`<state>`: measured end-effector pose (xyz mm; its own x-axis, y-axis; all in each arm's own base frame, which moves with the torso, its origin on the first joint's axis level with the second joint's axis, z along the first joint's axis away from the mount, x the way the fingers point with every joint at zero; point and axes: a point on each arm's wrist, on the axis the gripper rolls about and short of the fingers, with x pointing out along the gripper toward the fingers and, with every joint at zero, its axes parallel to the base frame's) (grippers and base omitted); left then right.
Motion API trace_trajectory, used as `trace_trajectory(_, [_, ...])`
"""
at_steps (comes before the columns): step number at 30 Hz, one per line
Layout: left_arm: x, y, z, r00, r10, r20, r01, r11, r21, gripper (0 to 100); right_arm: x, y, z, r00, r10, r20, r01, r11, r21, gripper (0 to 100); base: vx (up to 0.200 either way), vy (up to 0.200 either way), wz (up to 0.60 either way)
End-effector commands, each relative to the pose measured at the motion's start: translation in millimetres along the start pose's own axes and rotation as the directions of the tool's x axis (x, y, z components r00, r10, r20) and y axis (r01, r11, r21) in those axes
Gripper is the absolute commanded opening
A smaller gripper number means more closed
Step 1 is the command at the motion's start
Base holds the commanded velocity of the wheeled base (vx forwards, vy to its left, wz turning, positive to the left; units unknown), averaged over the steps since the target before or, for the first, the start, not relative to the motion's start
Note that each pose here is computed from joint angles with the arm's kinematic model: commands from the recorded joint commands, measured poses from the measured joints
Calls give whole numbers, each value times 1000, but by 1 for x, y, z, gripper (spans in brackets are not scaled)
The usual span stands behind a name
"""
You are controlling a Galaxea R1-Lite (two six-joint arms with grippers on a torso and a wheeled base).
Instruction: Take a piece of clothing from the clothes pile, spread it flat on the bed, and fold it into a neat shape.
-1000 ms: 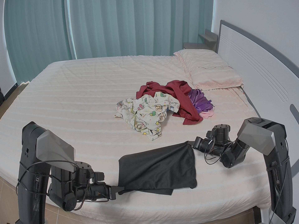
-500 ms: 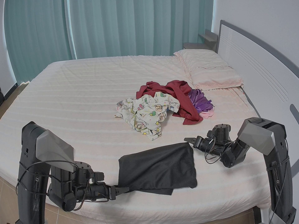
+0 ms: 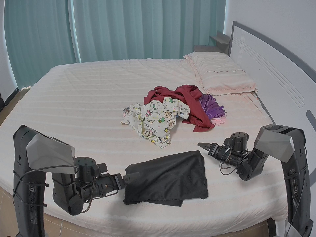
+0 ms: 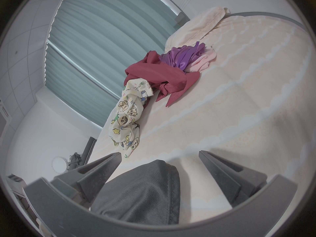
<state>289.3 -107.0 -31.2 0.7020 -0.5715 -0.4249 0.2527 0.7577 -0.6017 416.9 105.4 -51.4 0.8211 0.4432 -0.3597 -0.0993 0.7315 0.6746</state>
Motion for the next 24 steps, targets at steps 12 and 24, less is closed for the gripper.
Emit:
trace_trajectory(12, [57, 7, 9, 976, 200, 82, -195, 979, -59, 100, -9, -1, -9, 1000, 8, 15, -9, 999, 52, 100, 0, 0, 0])
trace_trajectory(24, [74, 14, 15, 973, 203, 114, -196, 978, -69, 0, -15, 0, -22, 1000, 16, -9, -16, 999, 40, 100, 0, 0, 0])
